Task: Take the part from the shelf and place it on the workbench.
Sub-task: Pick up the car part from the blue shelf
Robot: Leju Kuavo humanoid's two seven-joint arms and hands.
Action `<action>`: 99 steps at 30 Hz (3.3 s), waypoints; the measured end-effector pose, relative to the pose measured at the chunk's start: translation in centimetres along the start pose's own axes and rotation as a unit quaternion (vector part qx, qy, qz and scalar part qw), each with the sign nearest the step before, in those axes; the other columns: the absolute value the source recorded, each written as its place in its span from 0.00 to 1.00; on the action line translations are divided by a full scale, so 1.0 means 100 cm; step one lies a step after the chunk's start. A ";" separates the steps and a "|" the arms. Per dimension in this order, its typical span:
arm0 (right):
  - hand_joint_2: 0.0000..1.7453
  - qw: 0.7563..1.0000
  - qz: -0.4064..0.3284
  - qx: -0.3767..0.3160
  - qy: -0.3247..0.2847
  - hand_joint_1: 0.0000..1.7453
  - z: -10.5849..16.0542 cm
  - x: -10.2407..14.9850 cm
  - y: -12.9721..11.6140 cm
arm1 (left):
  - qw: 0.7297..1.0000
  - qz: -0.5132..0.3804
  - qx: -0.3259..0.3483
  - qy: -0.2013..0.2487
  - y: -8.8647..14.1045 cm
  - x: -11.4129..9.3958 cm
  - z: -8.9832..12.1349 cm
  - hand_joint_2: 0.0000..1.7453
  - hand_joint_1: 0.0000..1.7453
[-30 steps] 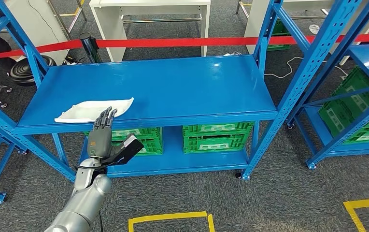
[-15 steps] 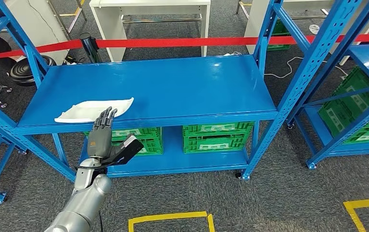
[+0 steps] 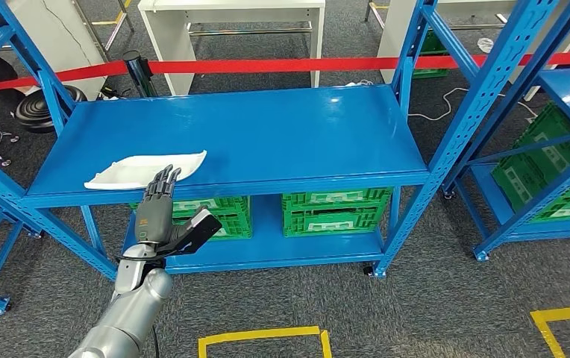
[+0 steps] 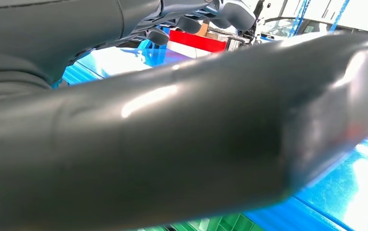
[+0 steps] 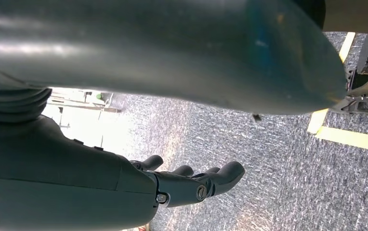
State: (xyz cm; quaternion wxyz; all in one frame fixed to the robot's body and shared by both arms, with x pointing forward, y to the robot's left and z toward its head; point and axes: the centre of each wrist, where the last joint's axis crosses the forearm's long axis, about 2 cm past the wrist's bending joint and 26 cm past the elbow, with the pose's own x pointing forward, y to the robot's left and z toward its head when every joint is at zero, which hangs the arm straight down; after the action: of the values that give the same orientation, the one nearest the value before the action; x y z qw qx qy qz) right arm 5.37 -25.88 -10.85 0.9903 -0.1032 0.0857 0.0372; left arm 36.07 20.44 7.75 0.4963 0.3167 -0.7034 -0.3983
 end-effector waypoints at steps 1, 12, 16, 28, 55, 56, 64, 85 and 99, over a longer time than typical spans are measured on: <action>0.00 1.000 0.000 0.000 0.000 0.00 0.000 0.000 0.000 | 1.000 0.000 0.000 0.000 0.000 0.000 0.000 0.00 0.00; 0.25 1.000 0.000 0.000 0.000 0.04 0.000 0.000 0.000 | 1.000 0.000 0.000 0.000 0.000 0.000 0.000 0.25 0.00; 1.00 1.000 -0.001 0.000 0.000 1.00 0.000 0.000 0.000 | 1.000 0.000 -0.001 0.000 0.000 0.000 0.000 1.00 0.00; 1.00 0.810 -0.050 -0.082 -0.578 0.00 0.129 0.143 -0.015 | 0.963 0.070 -0.249 0.080 -0.064 -0.008 0.078 0.00 0.00; 1.00 0.977 0.032 -0.026 -0.207 0.00 0.003 0.018 -0.015 | 0.968 0.093 -0.218 0.085 -0.062 -0.021 0.088 0.00 0.00; 1.00 0.975 0.022 -0.018 -0.221 0.00 0.001 0.012 -0.016 | 0.968 0.094 -0.218 0.085 -0.062 -0.021 0.088 0.00 0.00; 1.00 0.975 -0.047 -0.011 -0.219 0.00 -0.006 -0.005 -0.016 | 0.968 0.095 -0.218 0.084 -0.062 -0.020 0.088 0.00 0.00; 1.00 0.975 -0.065 -0.026 -0.212 0.00 -0.007 -0.008 -0.017 | 0.984 0.073 -0.154 0.047 -0.032 -0.036 0.056 0.00 0.00; 1.00 0.974 -0.051 -0.030 -0.217 0.00 -0.006 -0.007 -0.017 | 0.999 -0.032 -0.018 0.027 0.019 -0.032 -0.001 0.00 0.00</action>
State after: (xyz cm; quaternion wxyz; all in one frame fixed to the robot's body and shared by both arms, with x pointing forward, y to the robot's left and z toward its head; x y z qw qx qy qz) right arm 4.74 -27.76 -11.01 0.9823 -0.1266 -0.1379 0.0106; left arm 37.11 24.04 7.99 0.5073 0.3408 -0.6722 -0.4179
